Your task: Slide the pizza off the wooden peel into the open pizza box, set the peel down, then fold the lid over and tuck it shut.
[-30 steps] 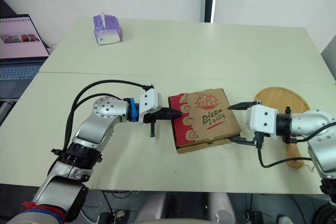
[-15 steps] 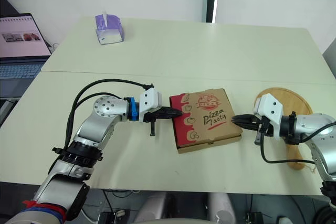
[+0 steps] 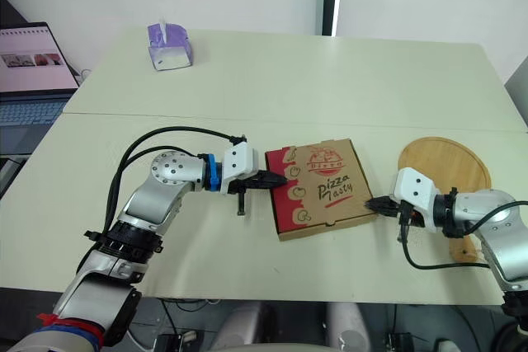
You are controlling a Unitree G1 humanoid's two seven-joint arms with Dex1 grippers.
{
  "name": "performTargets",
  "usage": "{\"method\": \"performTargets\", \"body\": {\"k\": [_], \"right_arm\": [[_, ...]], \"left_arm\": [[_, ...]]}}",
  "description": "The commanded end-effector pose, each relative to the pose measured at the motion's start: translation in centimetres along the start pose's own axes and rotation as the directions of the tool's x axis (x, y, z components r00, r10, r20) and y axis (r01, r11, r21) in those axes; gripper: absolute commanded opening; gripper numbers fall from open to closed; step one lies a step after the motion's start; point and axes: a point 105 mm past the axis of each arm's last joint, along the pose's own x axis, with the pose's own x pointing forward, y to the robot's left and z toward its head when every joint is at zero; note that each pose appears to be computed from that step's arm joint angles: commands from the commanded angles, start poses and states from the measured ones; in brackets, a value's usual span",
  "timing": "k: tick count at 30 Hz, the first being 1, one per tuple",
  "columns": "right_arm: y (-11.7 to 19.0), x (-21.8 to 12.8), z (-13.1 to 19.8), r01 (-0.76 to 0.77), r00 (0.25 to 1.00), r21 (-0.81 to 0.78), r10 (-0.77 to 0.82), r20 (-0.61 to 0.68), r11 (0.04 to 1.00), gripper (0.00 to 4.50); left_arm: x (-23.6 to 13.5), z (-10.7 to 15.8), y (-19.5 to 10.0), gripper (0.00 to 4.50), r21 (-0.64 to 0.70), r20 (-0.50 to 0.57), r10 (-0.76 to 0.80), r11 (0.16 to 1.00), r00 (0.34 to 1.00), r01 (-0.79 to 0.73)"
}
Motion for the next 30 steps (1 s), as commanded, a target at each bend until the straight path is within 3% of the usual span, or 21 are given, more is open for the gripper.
{"method": "performTargets", "body": {"k": [1, 4, 8, 11, 14, 18, 24, 30], "right_arm": [[-0.4, -0.2, 0.3, 0.013, 1.000, -0.028, -0.013, 0.000, 1.000, 0.03], [-0.7, -0.3, 0.7, 0.022, 1.000, -0.021, -0.021, 0.021, 1.000, 0.03], [-2.5, -1.3, 2.1, 0.102, 0.991, 0.004, -0.102, 0.086, 0.995, 0.03], [-3.8, -2.2, 2.5, 0.155, 0.985, -0.001, -0.154, 0.083, 0.988, 0.03], [-5.2, -2.9, 2.0, 0.230, 0.973, -0.028, -0.229, 0.034, 0.973, 0.03], [-6.0, -2.7, -0.4, 0.271, 0.957, -0.083, -0.277, -0.086, 0.959, 0.03], [-4.5, -1.5, -2.0, 0.192, 0.971, -0.079, -0.201, -0.127, 0.978, 0.03], [-2.4, -0.5, -1.6, 0.101, 0.987, -0.048, -0.106, -0.117, 0.994, 0.03]], "left_arm": [[0.0, -0.3, 0.2, 0.00, 0.015, -0.036, -0.006, 1.000, 0.999, 0.006], [0.0, -0.6, 0.2, 0.00, 0.020, -0.045, -0.004, 1.000, 0.999, 0.005], [-0.9, 2.4, 1.6, 0.00, -0.051, 0.117, 0.076, 0.996, 0.990, -0.071], [-2.4, 3.8, 2.6, 0.00, -0.113, 0.179, 0.146, 0.985, 0.973, -0.127], [-4.6, 3.4, 3.2, 0.00, -0.141, 0.137, 0.213, 0.971, 0.967, -0.194], [-7.4, 0.1, 2.3, 0.00, -0.113, -0.067, 0.274, 0.953, 0.959, -0.280], [-5.7, -2.0, 0.1, 0.00, -0.144, -0.139, 0.251, 0.952, 0.958, -0.270], [-2.7, -2.4, -1.6, 0.00, -0.190, -0.129, 0.189, 0.959, 0.974, -0.211]]}}
